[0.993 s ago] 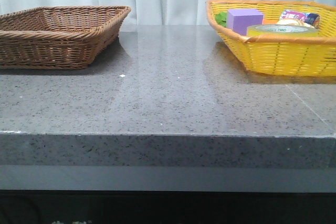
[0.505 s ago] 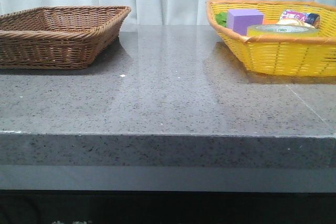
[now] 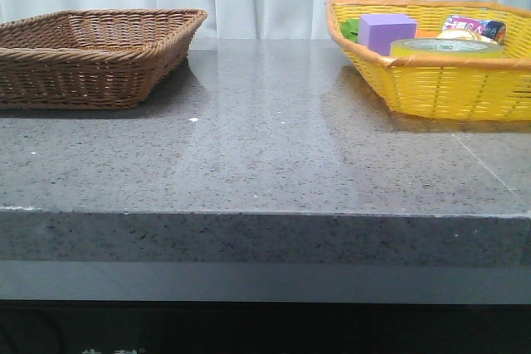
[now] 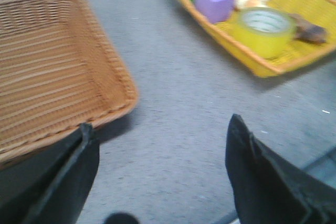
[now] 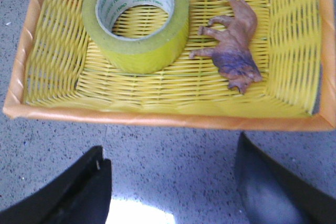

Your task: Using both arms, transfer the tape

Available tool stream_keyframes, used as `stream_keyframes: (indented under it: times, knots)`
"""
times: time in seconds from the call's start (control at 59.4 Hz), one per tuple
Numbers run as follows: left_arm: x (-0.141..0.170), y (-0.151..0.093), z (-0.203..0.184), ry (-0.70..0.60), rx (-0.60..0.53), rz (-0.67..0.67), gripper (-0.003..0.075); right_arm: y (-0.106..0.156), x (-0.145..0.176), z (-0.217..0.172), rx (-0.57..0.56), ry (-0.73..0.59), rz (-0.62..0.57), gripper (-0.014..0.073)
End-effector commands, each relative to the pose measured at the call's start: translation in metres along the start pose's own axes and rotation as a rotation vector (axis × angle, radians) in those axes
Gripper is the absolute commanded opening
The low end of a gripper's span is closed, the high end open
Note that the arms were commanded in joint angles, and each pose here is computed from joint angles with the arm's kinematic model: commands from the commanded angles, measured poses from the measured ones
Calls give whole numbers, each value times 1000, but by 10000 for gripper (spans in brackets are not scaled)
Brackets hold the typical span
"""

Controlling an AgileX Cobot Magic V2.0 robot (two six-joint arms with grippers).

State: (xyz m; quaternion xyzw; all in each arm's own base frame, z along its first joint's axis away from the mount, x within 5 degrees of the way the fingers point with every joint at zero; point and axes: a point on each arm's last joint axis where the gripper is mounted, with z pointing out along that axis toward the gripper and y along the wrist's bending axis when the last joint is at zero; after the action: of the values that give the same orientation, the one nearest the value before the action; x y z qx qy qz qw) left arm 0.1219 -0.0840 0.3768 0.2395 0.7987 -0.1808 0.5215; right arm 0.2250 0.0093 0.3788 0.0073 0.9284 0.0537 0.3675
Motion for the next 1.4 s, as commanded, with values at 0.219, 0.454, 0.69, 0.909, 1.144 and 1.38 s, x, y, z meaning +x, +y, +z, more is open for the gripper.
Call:
stream_keyframes:
  times: [0.219,0.454,0.69,0.909,1.144,1.38]
  knots:
    - [-15,-19,-7,-103,117,32,493,2,-56,21,-12,-8,-28,519]
    - [-15,-19,-7,-103,117,32,493,0,-87,67,-20,80,-39,519]
    - [-15,-19,-7,-103,117,30,493,-2,-107,115,-31,146,-31,519]
    - [-15,-19,-7,-97,117,30,493,-4,-115,150,-41,200,-23,519]
    - [-15,-19,-7,-97,117,30,493,-6,-114,177,-49,232,-12,400]
    - [-15,-19,-7,-95,117,30,493,-7,-112,186,-48,248,-10,271]
